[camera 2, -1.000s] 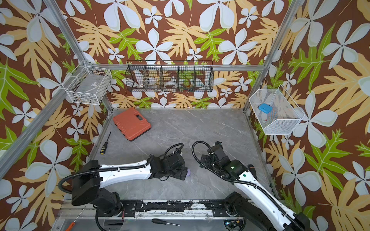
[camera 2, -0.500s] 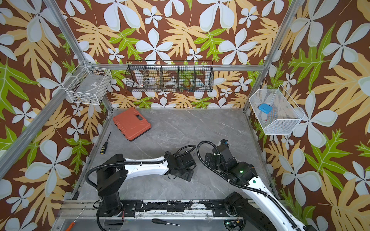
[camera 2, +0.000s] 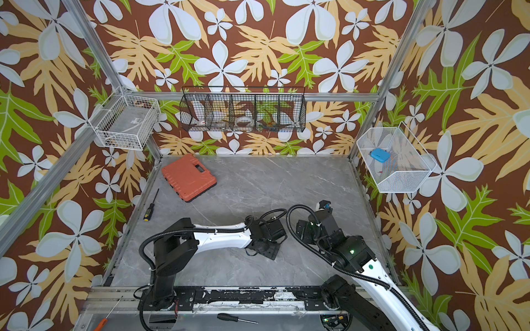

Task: Insert wireless bluetooth earbuds into charging case
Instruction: Pick up the charging case from the center of the table.

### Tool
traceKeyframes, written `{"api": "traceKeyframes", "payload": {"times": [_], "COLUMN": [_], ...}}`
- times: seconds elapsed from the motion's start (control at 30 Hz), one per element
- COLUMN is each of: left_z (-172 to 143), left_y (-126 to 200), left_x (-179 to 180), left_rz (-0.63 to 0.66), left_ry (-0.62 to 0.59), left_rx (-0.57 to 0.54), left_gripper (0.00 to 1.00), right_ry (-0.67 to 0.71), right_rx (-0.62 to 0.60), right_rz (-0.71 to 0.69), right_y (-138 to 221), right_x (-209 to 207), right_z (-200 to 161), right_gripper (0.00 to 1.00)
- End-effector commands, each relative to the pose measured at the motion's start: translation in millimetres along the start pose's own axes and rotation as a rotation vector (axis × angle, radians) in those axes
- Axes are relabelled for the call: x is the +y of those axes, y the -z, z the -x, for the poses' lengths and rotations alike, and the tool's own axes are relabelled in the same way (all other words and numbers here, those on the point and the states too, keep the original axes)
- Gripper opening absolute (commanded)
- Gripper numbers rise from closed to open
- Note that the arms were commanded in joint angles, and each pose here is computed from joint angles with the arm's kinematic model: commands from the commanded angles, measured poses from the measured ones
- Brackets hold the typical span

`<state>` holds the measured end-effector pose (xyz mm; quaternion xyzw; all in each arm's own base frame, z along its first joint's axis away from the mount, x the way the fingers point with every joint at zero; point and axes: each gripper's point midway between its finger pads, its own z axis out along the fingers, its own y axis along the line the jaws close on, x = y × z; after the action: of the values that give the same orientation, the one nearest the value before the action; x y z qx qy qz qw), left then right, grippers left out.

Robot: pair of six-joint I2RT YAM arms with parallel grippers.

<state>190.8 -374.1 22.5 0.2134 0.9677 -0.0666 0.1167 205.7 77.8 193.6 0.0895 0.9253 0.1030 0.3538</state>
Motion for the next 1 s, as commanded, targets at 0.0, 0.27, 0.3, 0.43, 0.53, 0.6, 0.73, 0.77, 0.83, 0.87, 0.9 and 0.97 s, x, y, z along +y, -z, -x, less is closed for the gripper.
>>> {"api": "traceKeyframes", "payload": {"times": [0.0, 0.27, 0.3, 0.43, 0.53, 0.6, 0.73, 0.77, 0.83, 0.87, 0.9, 0.97], "left_z": [-3, 2, 2, 1, -1, -2, -3, -3, -3, -3, -3, -3], "left_y": [-2, -7, -8, -10, -12, -13, -15, -15, -15, -15, -15, -16], "left_x": [3, -1, -1, -2, -1, -1, 0, 0, 0, 0, 0, 1], "left_rz": [0.025, 0.025, 0.025, 0.025, 0.027, 0.027, 0.026, 0.026, 0.028, 0.029, 0.028, 0.031], "left_ry": [-0.010, -0.015, -0.016, -0.016, -0.016, -0.017, -0.015, -0.015, -0.017, -0.017, -0.016, -0.019], "left_rx": [0.014, 0.012, 0.015, 0.019, 0.024, 0.027, 0.030, 0.029, 0.029, 0.027, 0.026, 0.026], "left_gripper": [0.79, 0.71, 0.70, 0.67, 0.64, 0.63, 0.60, 0.60, 0.55, 0.53, 0.52, 0.50], "right_ry": [0.009, 0.007, 0.008, 0.007, 0.006, 0.008, 0.008, 0.008, 0.009, 0.009, 0.008, 0.006], "right_rx": [-0.003, -0.011, -0.011, -0.012, -0.012, -0.010, -0.011, -0.011, -0.008, -0.008, -0.006, -0.001], "right_rz": [-0.020, -0.006, -0.005, -0.003, 0.001, -0.001, 0.002, 0.002, 0.004, 0.002, 0.004, 0.008], "right_y": [3, 7, 7, 7, 7, 6, 6, 6, 5, 5, 4, 4], "right_x": [-5, -4, -4, -4, -3, -3, -2, -2, -2, -2, -2, -1], "right_z": [0, 1, 1, 1, 1, 1, 1, 1, 0, 0, 0, -2], "right_gripper": [1.00, 0.99, 0.99, 0.99, 0.99, 0.99, 0.99, 0.99, 0.99, 0.99, 0.99, 0.99]}}
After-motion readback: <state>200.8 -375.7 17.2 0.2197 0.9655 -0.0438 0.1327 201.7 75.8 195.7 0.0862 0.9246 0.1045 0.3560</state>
